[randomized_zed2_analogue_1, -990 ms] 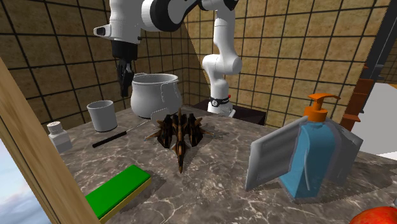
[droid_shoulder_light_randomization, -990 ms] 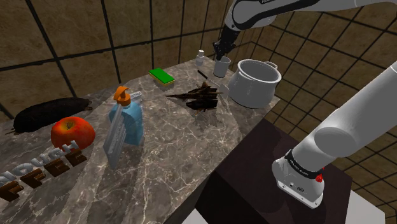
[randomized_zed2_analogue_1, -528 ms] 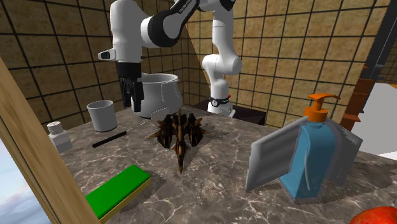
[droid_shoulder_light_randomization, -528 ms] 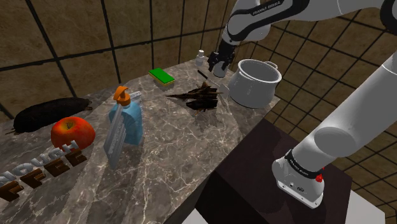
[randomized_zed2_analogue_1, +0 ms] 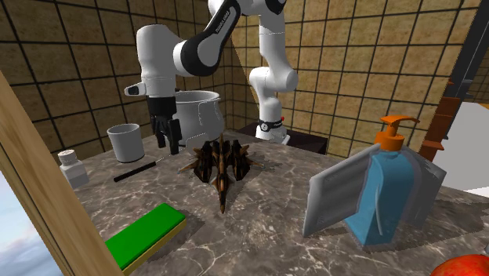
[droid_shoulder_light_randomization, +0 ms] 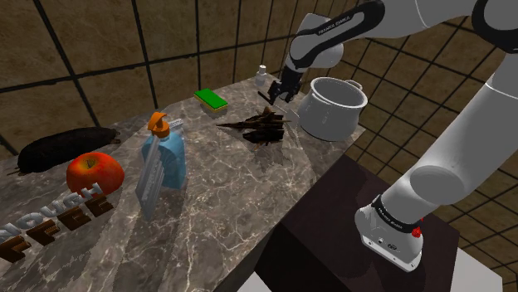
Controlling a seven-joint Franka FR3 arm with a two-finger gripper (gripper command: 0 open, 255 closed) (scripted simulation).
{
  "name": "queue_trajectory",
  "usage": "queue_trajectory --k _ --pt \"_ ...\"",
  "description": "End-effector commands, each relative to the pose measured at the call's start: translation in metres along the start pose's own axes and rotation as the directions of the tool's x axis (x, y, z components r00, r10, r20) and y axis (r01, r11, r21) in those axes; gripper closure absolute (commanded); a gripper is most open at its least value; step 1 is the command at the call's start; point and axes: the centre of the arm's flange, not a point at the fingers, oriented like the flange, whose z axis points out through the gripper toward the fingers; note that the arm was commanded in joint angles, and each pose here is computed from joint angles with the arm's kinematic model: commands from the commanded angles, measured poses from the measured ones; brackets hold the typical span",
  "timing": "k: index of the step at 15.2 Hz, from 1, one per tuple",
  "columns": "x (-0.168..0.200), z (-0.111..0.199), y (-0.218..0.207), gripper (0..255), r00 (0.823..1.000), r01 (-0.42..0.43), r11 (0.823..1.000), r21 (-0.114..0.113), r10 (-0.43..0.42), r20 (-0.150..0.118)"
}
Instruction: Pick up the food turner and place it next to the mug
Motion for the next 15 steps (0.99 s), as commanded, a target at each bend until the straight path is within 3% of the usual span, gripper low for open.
queue_trajectory --k 1,9,10,15 --pt "0.0 0.0128 -0.0004 0 1.0 0.0 1.0 0.0 0.0 0.0" --pt "0.0 0.0128 -0.0004 0 1.0 0.0 1.0 0.0 0.0 0.0" --pt "0.0 0.0128 -0.0004 255 1.0 0.0 1.0 0.0 0.0 0.0" --pt "0.0 0.0128 -0.0004 255 1.0 0.0 1.0 0.0 0.0 0.0"
